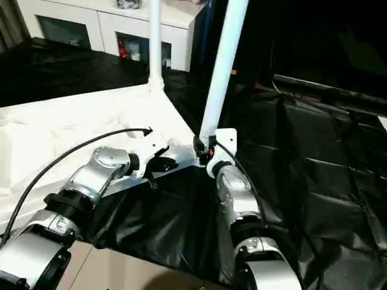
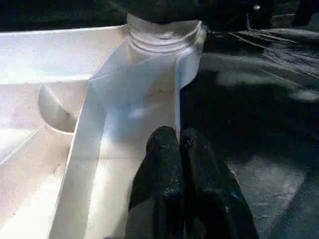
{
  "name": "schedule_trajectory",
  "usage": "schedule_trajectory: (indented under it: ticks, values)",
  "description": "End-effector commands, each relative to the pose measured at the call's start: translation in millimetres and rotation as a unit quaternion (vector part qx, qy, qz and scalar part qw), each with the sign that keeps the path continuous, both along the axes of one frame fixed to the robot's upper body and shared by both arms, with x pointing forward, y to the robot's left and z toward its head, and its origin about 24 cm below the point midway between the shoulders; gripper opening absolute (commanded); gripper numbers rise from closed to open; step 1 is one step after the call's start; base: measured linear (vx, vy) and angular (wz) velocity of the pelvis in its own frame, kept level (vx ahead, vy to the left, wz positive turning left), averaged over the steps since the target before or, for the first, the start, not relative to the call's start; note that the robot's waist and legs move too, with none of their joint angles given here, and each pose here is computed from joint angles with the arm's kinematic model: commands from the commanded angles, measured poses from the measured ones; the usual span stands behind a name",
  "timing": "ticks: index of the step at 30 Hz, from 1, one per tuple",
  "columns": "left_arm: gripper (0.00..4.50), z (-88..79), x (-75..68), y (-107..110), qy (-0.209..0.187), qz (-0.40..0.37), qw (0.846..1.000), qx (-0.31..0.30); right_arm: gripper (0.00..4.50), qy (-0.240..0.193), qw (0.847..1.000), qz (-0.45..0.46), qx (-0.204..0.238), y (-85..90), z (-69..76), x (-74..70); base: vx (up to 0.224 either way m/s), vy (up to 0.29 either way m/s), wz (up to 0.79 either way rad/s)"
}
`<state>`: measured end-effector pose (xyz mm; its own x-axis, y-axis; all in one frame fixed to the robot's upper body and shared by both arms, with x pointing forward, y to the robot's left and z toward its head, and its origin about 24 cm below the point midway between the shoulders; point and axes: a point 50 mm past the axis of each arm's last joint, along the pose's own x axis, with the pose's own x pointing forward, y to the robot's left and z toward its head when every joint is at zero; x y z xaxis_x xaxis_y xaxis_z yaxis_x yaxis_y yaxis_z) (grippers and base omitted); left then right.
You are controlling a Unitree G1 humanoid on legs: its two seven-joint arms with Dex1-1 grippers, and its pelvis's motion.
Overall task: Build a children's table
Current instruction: Rotate leg to tighten
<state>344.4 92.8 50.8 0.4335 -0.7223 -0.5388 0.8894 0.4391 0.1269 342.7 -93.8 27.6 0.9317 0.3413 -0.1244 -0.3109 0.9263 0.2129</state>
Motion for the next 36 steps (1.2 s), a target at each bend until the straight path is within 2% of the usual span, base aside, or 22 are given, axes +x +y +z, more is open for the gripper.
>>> schedule_trajectory:
  ticks: [1,2,7,8,9,10,14,15,17,18,19,20,21,22,23,27,28,32,35,36]
  values:
    - [0.00,-2.7,-8.7,-13,0.005,-0.059,0.998,-0.002,2.94,0.005,0.995,0.097,0.002,27.6,-4.0,-9.4,0.000,0.000,0.00]
    - [0.00,-2.8,-9.7,-12,0.006,-0.065,0.998,-0.002,3.16,0.002,0.995,0.103,-0.001,24.3,-3.9,-9.6,0.000,0.000,0.00]
    - [0.00,-3.6,-15.6,5,0.009,-0.103,0.995,-0.005,3.26,-0.008,0.987,0.157,-0.040,1.6,-5.2,-11.3,0.000,0.000,0.00]
    - [0.00,-1.5,-20.0,14,0.018,-0.129,0.991,-0.008,3.26,-0.012,0.977,0.203,-0.067,-13.4,-4.5,-12.6,0.000,0.000,0.00]
    - [0.00,-1.5,-20.0,14,0.018,-0.129,0.991,-0.008,3.26,-0.012,0.977,0.203,-0.067,-13.4,-4.5,-12.6,0.000,0.000,0.00]
    - [0.00,-0.2,-21.7,18,0.022,-0.142,0.990,-0.007,3.26,-0.011,0.969,0.234,-0.080,-20.0,-4.3,-13.8,0.000,0.000,0.00]
    - [0.00,1.8,-26.3,30,0.033,-0.171,0.985,0.007,3.26,-0.010,0.944,0.316,-0.091,-27.7,-1.9,-19.5,0.000,0.000,0.00]
    - [0.00,1.8,-26.3,30,0.033,-0.171,0.985,0.007,3.26,-0.010,0.944,0.316,-0.091,-27.7,-1.9,-19.5,0.000,0.000,0.00]
    - [0.00,4.3,-29.5,40,0.040,-0.192,0.980,0.018,3.26,-0.004,0.924,0.371,-0.088,-34.4,2.5,-23.1,0.000,0.000,0.00]
    - [0.00,6.0,-30.1,47,0.041,-0.198,0.979,0.025,3.26,0.001,0.909,0.409,-0.086,-38.4,5.5,-25.9,0.000,0.000,0.00]
    - [0.00,6.0,-30.1,47,0.041,-0.198,0.979,0.025,3.26,0.001,0.909,0.409,-0.086,-38.4,5.5,-25.9,0.000,0.000,0.00]
    - [0.00,6.6,-30.1,50,0.043,-0.200,0.978,0.030,3.10,0.005,0.900,0.428,-0.084,-40.1,7.0,-27.7,0.000,0.000,0.00]
    - [0.00,6.6,-30.1,50,0.043,-0.200,0.978,0.030,3.10,0.005,0.900,0.428,-0.084,-40.1,7.0,-27.7,0.000,0.000,0.00]
    - [0.00,7.1,-30.7,53,0.045,-0.203,0.978,0.032,3.10,0.007,0.892,0.445,-0.080,-41.4,8.4,-29.2,0.000,0.000,0.00]
    - [0.00,7.8,-31.5,56,0.047,-0.206,0.977,0.034,2.88,0.010,0.883,0.464,-0.075,-42.0,10.2,-31.0,0.000,0.000,0.00]
    - [0.00,8.9,-32.6,59,0.052,-0.211,0.976,0.034,2.70,0.014,0.874,0.481,-0.066,-40.8,12.1,-32.7,0.000,0.000,0.00]
    - [0.00,9.7,-32.6,59,0.054,-0.214,0.975,0.033,2.70,0.020,0.867,0.493,-0.062,-39.5,11.0,-34.4,0.000,0.000,0.00]
    - [0.00,10.5,-31.6,60,0.055,-0.214,0.975,0.033,2.64,0.029,0.861,0.505,-0.059,-36.8,7.8,-37.5,0.000,0.000,0.00]
    - [0.00,9.3,-29.9,59,0.056,-0.204,0.977,0.026,2.63,0.034,0.863,0.501,-0.047,-34.4,5.0,-40.1,0.000,0.000,0.00]
    - [0.00,8.5,-29.6,58,0.057,-0.197,0.978,0.021,2.63,0.034,0.869,0.492,-0.038,-33.6,3.7,-41.0,0.000,0.000,0.00]
